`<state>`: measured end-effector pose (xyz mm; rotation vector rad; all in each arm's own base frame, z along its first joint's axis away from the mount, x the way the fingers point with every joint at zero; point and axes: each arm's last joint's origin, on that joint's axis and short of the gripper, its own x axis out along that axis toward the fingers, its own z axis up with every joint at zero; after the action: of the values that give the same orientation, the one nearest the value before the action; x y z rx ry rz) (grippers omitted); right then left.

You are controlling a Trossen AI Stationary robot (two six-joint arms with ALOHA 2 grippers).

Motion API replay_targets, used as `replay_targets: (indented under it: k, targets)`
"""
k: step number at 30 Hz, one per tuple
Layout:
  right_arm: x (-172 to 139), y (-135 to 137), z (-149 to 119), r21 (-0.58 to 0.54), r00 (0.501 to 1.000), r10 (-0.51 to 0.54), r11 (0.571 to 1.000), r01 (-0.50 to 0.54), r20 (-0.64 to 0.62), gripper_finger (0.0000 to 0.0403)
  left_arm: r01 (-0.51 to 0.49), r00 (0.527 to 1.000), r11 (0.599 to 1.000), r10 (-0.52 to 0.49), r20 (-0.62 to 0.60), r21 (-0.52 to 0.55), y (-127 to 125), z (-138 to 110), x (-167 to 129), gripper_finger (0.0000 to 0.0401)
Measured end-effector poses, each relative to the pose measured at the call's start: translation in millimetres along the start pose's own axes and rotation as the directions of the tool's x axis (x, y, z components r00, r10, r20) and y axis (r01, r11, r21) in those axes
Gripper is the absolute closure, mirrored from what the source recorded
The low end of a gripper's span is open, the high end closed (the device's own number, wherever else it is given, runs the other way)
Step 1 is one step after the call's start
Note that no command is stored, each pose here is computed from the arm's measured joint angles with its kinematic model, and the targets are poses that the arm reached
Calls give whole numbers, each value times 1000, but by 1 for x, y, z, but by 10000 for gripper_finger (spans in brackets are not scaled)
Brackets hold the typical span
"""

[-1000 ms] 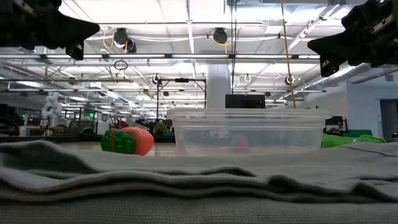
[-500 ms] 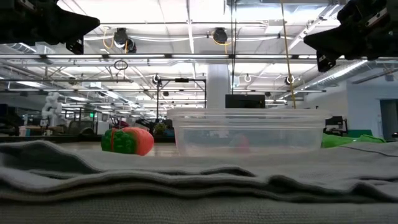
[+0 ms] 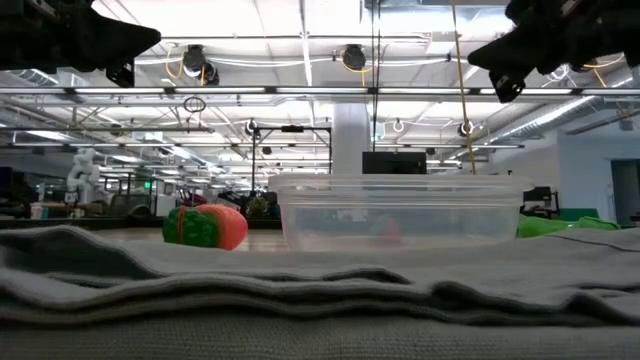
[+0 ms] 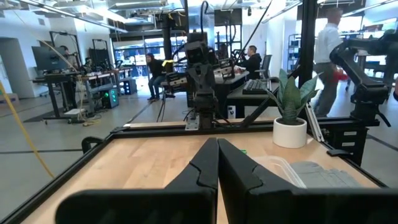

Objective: Pick and placing Produce into tupperware
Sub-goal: Put the green peas into the transparent bin

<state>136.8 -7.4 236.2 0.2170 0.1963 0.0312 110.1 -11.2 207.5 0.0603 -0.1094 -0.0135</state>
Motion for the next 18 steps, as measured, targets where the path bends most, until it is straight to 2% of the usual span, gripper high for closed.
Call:
replay_targets:
  k: [4, 8, 13, 18]
  targets:
    - [1, 8, 17, -28, 999, 29, 999, -30, -33, 403, 0, 1000, 1000, 0, 0, 0, 0, 0, 0, 396]
    - [0, 16, 30, -77, 999, 38, 996, -39, -15, 403, 0, 1000, 1000, 0, -1, 0, 0, 0, 0, 396]
    - [-2, 21, 36, -101, 998, 62, 993, -63, -5, 403, -1, 1000, 1000, 1, -1, -2, 0, 0, 0, 396]
    - [-2, 21, 37, -68, 998, -16, 998, 12, -59, 403, 0, 1000, 1000, 0, -2, -6, 0, 0, 0, 396]
